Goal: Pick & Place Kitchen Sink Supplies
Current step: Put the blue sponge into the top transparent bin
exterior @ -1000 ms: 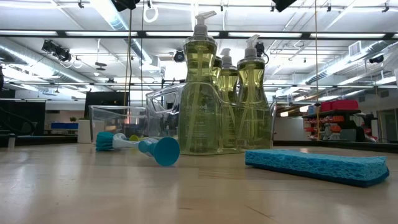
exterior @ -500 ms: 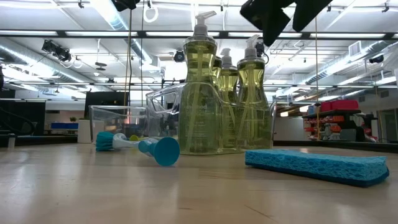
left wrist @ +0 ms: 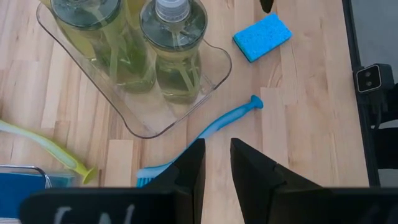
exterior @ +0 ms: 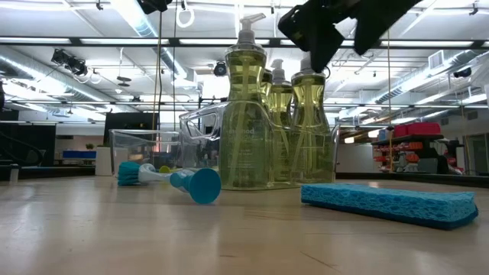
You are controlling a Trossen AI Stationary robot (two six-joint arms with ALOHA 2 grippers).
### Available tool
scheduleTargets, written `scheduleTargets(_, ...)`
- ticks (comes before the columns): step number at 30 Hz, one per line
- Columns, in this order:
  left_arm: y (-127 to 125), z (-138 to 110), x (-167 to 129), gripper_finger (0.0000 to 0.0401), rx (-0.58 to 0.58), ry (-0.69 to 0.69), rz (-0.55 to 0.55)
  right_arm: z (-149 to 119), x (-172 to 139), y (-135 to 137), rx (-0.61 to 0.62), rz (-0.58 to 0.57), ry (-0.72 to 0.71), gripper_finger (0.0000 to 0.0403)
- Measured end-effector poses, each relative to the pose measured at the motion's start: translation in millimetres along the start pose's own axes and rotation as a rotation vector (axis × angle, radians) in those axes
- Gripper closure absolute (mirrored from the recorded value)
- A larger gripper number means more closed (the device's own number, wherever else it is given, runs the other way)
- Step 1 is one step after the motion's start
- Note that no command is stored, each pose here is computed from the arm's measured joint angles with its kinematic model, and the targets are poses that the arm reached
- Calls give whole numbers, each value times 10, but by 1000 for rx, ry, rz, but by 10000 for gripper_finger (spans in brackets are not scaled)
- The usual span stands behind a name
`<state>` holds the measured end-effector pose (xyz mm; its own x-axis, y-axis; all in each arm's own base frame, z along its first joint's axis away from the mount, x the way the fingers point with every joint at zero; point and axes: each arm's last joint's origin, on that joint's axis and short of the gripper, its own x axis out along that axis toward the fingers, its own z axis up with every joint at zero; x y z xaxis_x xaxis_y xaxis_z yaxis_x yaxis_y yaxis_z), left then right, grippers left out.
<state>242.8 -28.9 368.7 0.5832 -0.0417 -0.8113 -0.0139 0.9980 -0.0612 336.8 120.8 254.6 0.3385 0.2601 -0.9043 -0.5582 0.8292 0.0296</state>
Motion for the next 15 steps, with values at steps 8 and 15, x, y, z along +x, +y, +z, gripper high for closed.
scheduleTargets(8,0,0,0,323,0,1,0,61,186,65,-68,13,-18,188)
scheduleTargets(15,0,-2,-1,323,-4,3,0,-50,434,54,-63,2,-63,188)
